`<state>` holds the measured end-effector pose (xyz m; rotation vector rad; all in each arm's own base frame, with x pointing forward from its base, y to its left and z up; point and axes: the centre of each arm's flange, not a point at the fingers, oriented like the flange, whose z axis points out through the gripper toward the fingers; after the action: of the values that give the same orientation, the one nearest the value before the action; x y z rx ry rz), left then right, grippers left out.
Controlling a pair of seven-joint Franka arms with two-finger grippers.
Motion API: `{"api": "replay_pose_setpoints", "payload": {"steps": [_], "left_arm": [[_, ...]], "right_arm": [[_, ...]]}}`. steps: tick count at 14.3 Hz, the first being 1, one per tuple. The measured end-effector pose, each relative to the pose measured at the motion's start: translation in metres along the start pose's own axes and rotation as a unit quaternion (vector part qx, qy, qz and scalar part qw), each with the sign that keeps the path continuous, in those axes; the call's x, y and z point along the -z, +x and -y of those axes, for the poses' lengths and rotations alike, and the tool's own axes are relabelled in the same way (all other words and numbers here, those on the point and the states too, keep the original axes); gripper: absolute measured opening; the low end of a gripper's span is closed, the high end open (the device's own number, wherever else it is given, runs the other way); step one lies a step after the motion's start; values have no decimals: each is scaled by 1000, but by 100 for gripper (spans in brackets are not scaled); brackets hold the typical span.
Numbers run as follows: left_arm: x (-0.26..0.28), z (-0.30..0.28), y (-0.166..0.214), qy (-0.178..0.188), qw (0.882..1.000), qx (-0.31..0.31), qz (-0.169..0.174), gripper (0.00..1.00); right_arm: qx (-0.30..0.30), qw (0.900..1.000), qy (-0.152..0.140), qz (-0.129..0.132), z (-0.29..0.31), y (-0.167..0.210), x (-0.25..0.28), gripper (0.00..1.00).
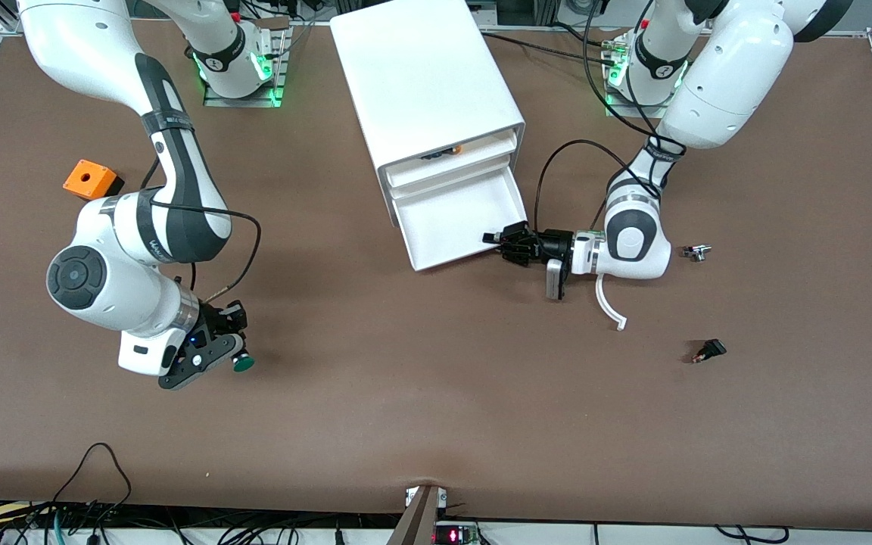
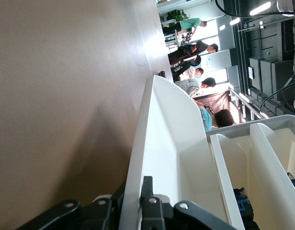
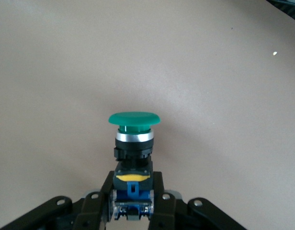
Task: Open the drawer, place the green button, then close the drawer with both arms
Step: 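Pull the top drawer open with the left gripper, then carry the green button over the open drawer while the left gripper withdraws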
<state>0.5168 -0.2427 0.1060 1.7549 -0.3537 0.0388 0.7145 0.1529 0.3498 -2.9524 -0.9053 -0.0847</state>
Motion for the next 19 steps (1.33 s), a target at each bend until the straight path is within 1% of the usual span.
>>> {"api": "replay_pose_setpoints", "payload": {"steps": [1, 2, 4, 5, 7, 8, 10, 11, 13, 14, 16, 19], "left_arm": [[2, 1, 2, 1, 1000, -1, -1, 14], [2, 3, 2, 5, 1000, -1, -3, 19], [3, 7, 2, 13, 1000, 0, -5, 37], [4, 10, 2, 16, 1000, 0, -6, 48], [7, 12, 4, 21, 1000, -2, -8, 66], [10, 12, 7, 22, 1000, -3, -11, 77], [17, 11, 14, 24, 1000, -6, -18, 95], [20, 9, 18, 25, 999, -4, -21, 100], [24, 2, 27, 26, 999, 4, -22, 100], [25, -4, 33, 30, 999, 2, -12, 100], [32, -18, 50, 49, 999, 6, 22, 100], [52, -42, 84, 100, 992, 10, 73, 100]], "right_arm": [[3, 1000, -1, -3, 2, 2, 3, 33], [6, 1000, -1, -5, 6, 5, 5, 33], [14, 1000, -2, -7, 16, 10, 7, 33], [17, 1000, -3, -7, 20, 11, 7, 33], [22, 1000, -4, -7, 25, 13, 7, 33], [23, 1000, -4, -8, 27, 15, 8, 33], [30, 1000, -5, -10, 35, 18, 10, 33], [34, 999, -5, -10, 41, 21, 10, 33], [42, 999, -5, -13, 51, 25, 12, 33], [44, 999, -6, -15, 53, 27, 15, 33], [46, 999, -8, -18, 54, 29, 18, 33], [82, 996, -19, -14, 61, 31, 19, 33]]}}
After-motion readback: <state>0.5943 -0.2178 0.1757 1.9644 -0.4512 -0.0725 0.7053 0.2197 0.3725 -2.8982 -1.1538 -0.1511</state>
